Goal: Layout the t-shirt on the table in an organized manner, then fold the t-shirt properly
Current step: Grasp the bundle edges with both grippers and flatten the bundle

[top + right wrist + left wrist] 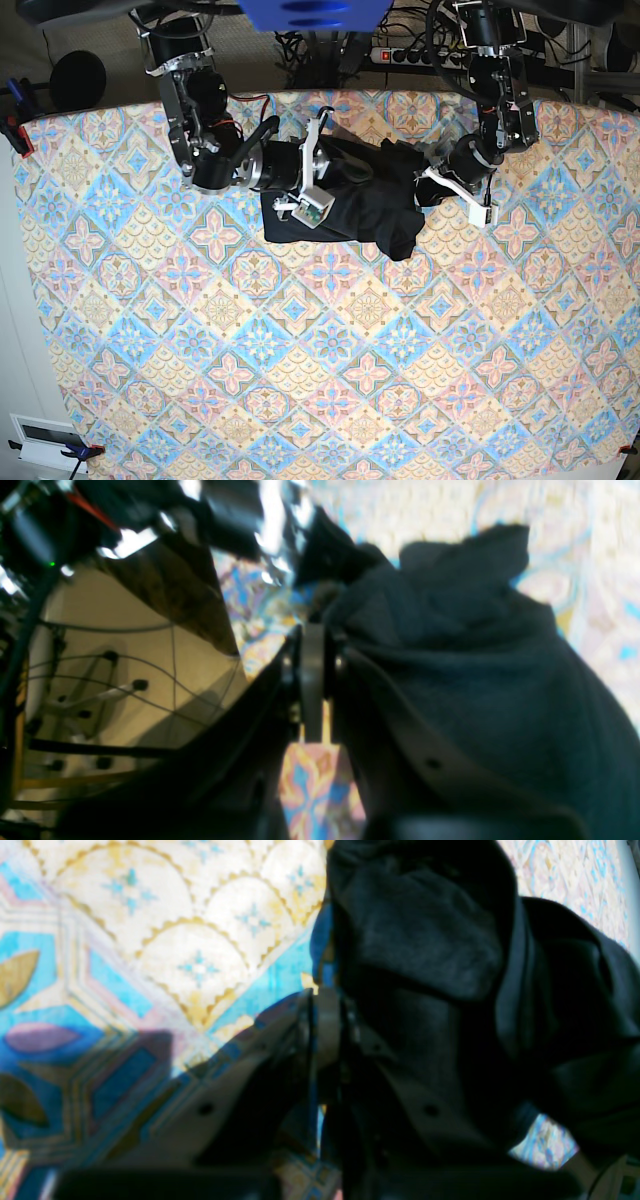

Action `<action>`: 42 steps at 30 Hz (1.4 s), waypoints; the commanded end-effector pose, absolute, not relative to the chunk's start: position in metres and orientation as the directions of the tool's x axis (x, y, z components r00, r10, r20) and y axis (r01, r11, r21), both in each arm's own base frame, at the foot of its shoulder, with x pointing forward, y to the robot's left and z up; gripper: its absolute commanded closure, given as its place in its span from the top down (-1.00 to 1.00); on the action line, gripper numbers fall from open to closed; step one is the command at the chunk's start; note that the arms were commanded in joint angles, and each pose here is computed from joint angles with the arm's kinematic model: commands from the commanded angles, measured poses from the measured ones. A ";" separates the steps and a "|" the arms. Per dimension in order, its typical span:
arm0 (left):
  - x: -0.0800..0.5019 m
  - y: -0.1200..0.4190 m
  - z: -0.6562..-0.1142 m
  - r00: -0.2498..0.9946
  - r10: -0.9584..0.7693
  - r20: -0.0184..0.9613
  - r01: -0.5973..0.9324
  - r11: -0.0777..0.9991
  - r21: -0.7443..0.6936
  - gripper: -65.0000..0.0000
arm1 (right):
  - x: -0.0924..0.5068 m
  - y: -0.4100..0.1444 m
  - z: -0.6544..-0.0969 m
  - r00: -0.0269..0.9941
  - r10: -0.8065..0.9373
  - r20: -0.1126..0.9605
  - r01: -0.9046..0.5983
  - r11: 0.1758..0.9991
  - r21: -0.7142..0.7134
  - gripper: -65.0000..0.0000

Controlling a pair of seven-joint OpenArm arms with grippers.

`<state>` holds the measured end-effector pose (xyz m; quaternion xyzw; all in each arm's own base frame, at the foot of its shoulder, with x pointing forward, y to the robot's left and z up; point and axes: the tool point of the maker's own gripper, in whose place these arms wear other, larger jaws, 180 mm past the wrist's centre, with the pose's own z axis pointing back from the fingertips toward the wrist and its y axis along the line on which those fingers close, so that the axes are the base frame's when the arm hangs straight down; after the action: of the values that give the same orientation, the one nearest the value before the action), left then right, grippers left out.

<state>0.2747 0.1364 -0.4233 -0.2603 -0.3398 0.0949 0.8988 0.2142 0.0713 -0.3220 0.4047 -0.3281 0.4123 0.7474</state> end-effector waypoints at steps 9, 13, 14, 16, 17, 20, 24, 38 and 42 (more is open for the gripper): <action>0.280 0.157 -0.393 0.684 0.375 0.626 0.011 0.852 -0.523 -0.99 | 0.188 0.089 -0.344 0.320 0.545 0.775 -0.945 0.240 0.221 -1.00; 0.277 0.171 -0.378 0.689 0.365 0.626 0.017 0.856 -0.517 -0.99 | 0.189 0.091 -0.351 0.258 0.613 0.747 -0.964 0.213 0.159 -1.00; 0.277 0.173 -0.374 0.685 0.373 0.626 0.018 0.850 -0.526 -0.99 | 0.193 0.091 -0.351 0.237 0.630 0.740 -0.969 0.210 0.131 -1.00; 0.277 0.174 -0.370 0.679 0.389 0.622 0.018 0.839 -0.544 -0.99 | 0.195 0.090 -0.355 0.205 0.662 0.721 -0.975 0.201 0.093 -0.97; 0.277 0.172 -0.369 0.680 0.395 0.618 0.021 0.832 -0.554 -0.99 | 0.194 0.088 -0.358 0.197 0.675 0.711 -0.976 0.200 0.081 -0.91; 0.277 0.173 -0.363 0.688 0.384 0.616 0.041 0.827 -0.561 -0.97 | 0.194 0.075 -0.364 0.191 0.703 0.685 -0.977 0.203 0.064 -0.74; 0.276 0.163 -0.346 0.692 0.351 0.631 0.097 0.821 -0.563 -0.94 | 0.197 0.069 -0.352 0.155 0.700 0.697 -0.980 0.201 0.017 -0.61; 0.246 0.105 -0.326 0.769 0.222 0.599 0.268 0.739 -0.618 -0.30 | 0.202 0.016 -0.354 0.282 0.648 0.708 -0.928 0.371 0.030 -0.59; 0.242 0.090 -0.329 0.785 0.199 0.587 0.290 0.719 -0.632 -0.29 | 0.209 0.009 -0.352 0.291 0.643 0.708 -0.918 0.396 0.017 -0.59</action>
<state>0.2368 0.0910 -0.3384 -0.3683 -0.3102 -0.0222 0.8762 0.2064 0.0032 -0.3639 0.2071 -0.2950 0.5053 0.7840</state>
